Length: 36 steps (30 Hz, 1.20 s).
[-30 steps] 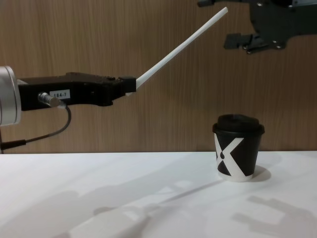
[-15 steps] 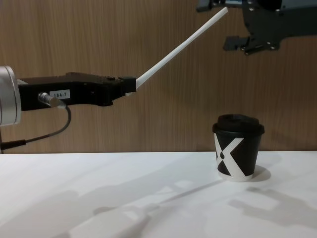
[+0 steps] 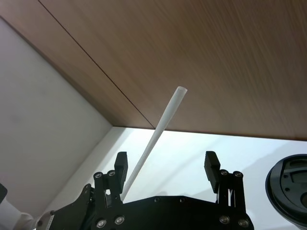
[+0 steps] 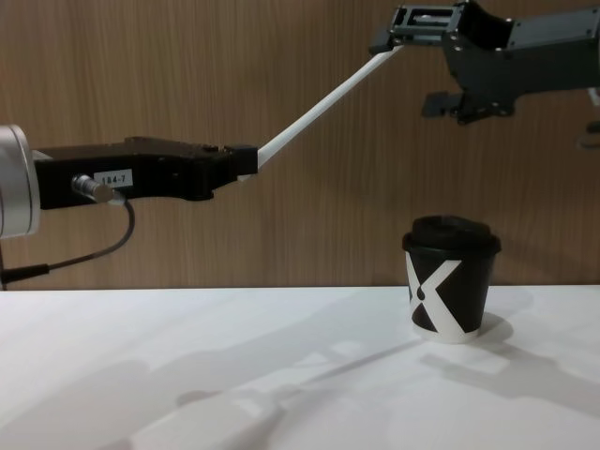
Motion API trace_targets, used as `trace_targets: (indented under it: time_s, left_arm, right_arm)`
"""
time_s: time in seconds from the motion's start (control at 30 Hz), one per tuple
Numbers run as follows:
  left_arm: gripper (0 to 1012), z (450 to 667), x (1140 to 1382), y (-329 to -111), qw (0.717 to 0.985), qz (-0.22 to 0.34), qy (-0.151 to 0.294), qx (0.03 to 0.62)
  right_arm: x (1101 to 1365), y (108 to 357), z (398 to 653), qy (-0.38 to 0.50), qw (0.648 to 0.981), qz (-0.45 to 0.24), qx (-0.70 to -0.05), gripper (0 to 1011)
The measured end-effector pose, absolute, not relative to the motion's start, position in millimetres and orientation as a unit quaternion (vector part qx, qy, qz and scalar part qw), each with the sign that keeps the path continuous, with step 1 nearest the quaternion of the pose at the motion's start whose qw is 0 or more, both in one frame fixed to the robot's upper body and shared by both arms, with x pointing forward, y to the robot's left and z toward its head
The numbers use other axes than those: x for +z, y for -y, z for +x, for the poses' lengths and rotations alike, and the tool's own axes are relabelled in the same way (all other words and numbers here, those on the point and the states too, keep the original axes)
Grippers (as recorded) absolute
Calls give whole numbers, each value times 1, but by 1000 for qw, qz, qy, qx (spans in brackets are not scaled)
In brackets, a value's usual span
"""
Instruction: Pick up the straw with one hand, pass it to the other hand, and insert it into the cup.
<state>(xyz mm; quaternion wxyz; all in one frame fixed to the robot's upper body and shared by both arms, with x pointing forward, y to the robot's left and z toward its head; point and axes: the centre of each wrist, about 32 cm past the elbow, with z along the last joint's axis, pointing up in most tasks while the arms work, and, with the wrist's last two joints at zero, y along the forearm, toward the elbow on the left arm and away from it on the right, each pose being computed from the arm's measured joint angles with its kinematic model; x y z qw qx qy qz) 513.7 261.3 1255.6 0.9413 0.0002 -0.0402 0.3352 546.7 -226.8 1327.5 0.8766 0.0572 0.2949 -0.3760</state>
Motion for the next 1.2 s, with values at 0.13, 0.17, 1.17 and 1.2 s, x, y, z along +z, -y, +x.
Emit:
trace_targets:
  time_s: [0.13,0.17,1.17,1.2]
  left_arm:
    - [0,514,1256,-261,941,0,40,335]
    - [0,514,1256,-261,941,0,40,335]
    - [0,514,1256,-261,941,0,40,335]
    - [0,514,1256,-261,941,0,40,335]
  right_arm:
    - [1326,226,552,-295,876,56,-377,1001]
    - [1326,226,553,-295,876,56,-377,1001]
    - [1330,217,569,-301,880,64,-361,1001]
    - [1330,217,569,-302,880,64,-360,1001]
